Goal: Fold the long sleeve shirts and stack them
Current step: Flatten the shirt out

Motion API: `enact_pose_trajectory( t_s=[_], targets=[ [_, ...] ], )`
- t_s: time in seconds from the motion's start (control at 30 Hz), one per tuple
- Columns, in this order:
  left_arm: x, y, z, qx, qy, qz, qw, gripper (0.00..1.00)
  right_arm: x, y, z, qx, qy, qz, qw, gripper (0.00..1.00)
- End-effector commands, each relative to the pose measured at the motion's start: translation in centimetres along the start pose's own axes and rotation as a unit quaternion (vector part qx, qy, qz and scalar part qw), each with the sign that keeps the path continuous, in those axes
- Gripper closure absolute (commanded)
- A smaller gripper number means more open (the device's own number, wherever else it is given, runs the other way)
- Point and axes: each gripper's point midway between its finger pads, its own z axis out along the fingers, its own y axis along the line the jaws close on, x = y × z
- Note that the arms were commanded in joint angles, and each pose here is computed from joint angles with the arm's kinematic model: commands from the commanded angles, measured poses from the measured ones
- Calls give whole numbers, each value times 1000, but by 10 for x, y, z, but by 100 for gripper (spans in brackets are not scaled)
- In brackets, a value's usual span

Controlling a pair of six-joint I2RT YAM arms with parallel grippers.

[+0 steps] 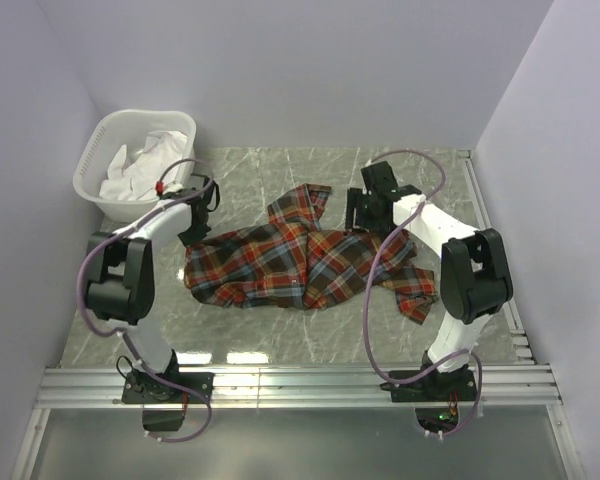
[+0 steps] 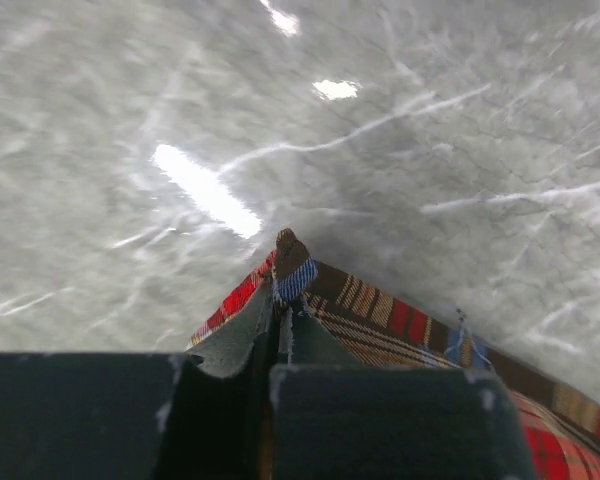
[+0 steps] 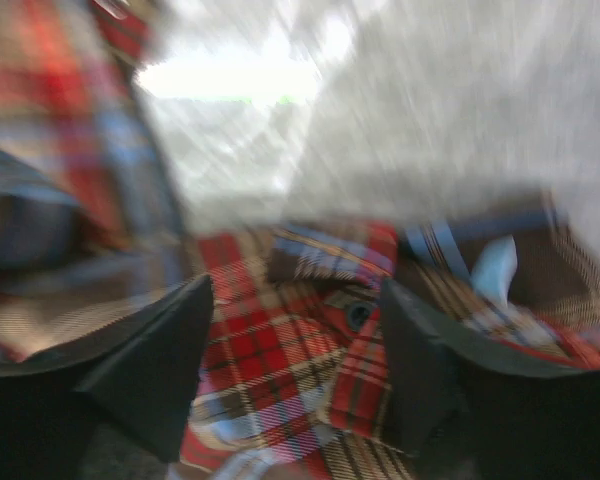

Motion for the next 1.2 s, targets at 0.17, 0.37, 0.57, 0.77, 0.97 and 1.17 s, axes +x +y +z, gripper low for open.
enact_pose_trajectory(
  t_s=[0.17, 0.37, 0.57, 0.77, 0.97, 1.17],
  targets=[
    [2, 51, -14, 7, 5, -26, 1000, 99, 91, -35, -14, 64, 53, 29, 996, 48],
    [34, 78, -9, 19, 56, -49, 997, 100, 134, -52, -33, 79, 69, 66, 992, 49],
    [56, 92, -7, 19, 77, -46, 996, 99, 93, -26, -53, 27, 9, 31, 999, 46],
    [51, 88, -4, 26, 70, -32, 997, 100, 50, 20, -58, -49, -22, -10, 998, 31],
    [49, 88, -3, 27, 65, -31, 997, 99, 74, -6, -28, 22, 27, 4, 999, 27],
    [50, 87, -3, 31, 68, -29, 997, 99, 101, -25, -9, 68, 68, 1, 995, 27]
  ],
)
